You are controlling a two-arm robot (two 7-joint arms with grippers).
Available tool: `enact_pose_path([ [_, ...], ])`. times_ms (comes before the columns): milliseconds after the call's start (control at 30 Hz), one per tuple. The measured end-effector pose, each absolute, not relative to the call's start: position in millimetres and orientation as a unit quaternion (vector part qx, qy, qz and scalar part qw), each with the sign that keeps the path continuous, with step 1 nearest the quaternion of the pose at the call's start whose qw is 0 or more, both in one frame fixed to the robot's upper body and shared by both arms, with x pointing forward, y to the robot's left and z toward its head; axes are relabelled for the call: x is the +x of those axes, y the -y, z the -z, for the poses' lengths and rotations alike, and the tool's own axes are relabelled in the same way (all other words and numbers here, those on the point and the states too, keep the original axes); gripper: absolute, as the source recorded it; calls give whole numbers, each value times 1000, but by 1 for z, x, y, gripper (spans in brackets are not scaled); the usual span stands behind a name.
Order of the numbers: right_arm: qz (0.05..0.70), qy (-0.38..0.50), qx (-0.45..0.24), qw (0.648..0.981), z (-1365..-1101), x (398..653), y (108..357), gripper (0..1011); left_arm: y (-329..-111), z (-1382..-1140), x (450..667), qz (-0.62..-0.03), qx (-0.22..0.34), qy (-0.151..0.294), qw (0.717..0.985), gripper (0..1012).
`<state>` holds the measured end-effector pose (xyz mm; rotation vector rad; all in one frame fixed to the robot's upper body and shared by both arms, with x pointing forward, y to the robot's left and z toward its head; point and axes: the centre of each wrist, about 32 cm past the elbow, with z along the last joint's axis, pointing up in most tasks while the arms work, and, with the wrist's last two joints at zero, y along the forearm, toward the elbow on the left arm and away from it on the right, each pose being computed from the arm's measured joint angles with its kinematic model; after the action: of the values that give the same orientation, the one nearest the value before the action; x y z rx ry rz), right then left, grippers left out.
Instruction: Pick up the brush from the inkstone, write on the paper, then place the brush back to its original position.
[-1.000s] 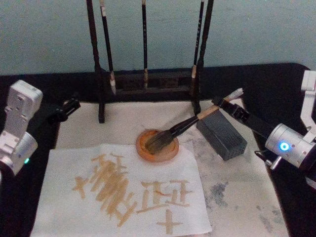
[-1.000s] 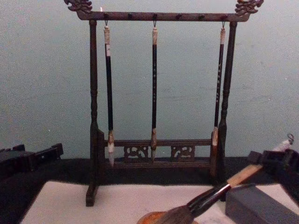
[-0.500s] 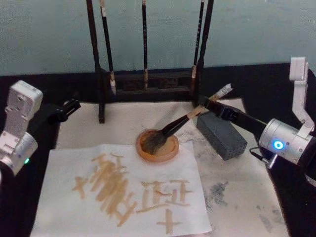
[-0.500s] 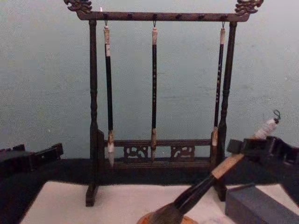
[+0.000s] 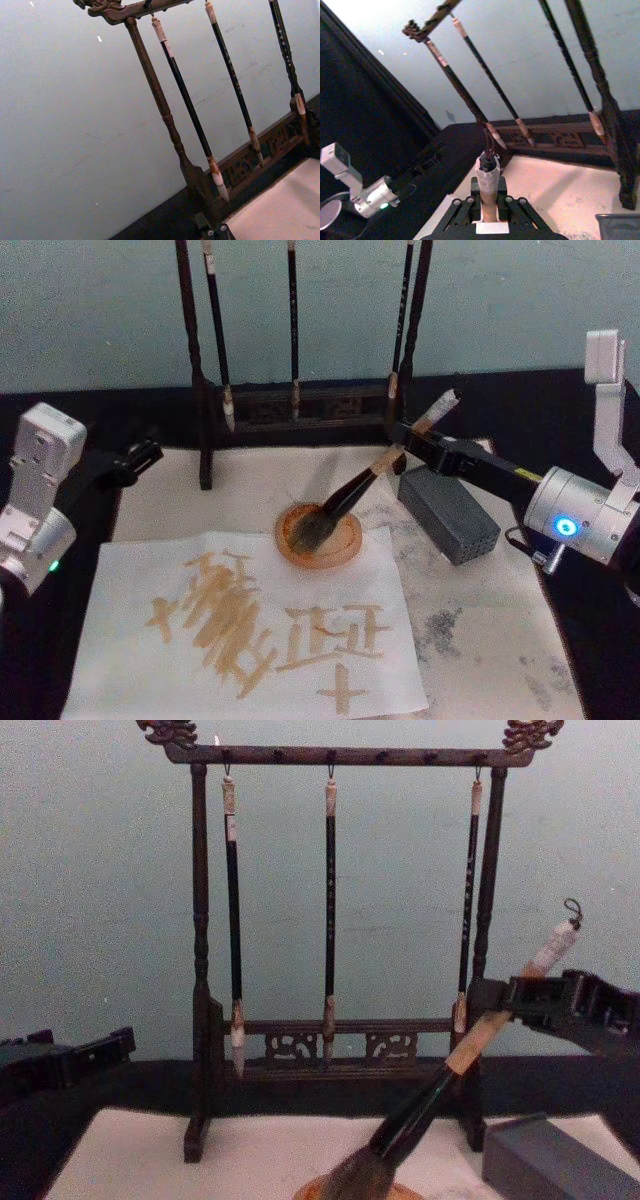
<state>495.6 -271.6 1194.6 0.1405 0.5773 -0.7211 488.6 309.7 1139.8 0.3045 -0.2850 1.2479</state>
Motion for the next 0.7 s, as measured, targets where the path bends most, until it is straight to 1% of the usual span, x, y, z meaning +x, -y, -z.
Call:
enact_pose_path([
  [400, 320, -241, 62, 914, -1212, 480, 264, 185, -310, -1140, 489, -580, 141, 132, 791, 1002],
  [700, 295, -206, 34, 932, -1224, 467, 251, 185, -310, -1140, 489, -580, 141, 132, 791, 1002],
])
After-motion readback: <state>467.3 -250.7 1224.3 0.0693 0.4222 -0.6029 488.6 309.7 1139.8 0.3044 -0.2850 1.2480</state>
